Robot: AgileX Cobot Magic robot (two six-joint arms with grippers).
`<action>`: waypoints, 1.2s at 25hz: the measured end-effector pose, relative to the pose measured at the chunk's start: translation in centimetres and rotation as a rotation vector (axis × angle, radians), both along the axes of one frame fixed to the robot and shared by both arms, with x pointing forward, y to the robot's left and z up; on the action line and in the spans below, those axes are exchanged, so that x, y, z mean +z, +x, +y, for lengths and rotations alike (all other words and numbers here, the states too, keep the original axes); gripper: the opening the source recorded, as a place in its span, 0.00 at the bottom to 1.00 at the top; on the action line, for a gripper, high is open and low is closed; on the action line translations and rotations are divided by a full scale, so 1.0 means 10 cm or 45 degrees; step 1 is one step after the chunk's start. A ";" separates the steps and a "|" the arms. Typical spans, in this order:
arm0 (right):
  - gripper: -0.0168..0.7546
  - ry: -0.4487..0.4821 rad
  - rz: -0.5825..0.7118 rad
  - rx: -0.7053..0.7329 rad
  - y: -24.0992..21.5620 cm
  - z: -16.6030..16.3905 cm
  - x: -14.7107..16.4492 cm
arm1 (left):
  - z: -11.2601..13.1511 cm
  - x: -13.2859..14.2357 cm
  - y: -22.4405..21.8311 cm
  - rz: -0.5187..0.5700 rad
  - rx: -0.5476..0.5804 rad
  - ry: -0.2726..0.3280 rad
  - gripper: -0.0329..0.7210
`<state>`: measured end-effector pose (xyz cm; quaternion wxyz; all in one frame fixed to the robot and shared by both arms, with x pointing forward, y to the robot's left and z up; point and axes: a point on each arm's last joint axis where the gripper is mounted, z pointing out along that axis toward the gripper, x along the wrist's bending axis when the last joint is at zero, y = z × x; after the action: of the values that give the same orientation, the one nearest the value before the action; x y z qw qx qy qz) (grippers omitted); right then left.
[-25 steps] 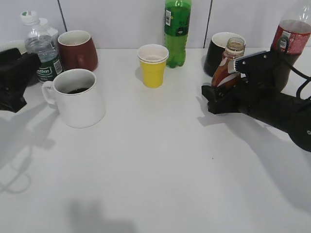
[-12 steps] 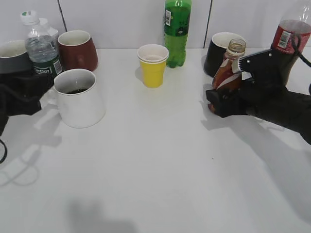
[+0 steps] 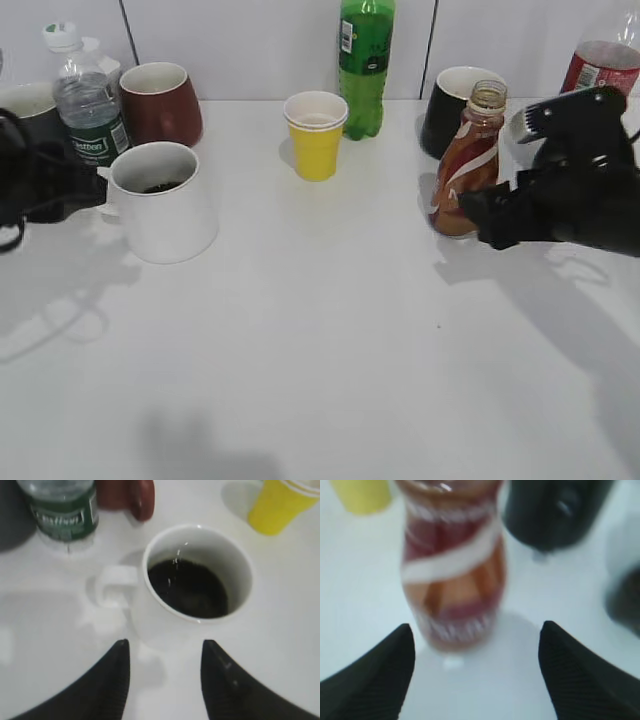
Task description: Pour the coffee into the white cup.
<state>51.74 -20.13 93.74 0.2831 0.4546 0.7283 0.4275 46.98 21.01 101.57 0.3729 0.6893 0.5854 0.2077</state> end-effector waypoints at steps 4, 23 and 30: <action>0.79 -0.065 0.143 -0.076 -0.11 -0.09 0.20 | -0.04 0.23 0.01 0.153 0.036 0.005 0.52; 0.77 0.054 0.201 -0.204 -1.01 -0.40 1.86 | 0.23 1.07 -0.77 0.070 -0.068 0.035 0.49; 0.77 0.086 0.173 -0.171 -1.71 -0.59 1.87 | 0.56 0.98 -1.51 -0.086 -0.074 -0.022 0.48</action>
<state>34.59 -26.04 112.48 0.2457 0.5397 0.6988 0.4002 31.88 26.66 111.41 0.4041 0.6953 0.5541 0.2149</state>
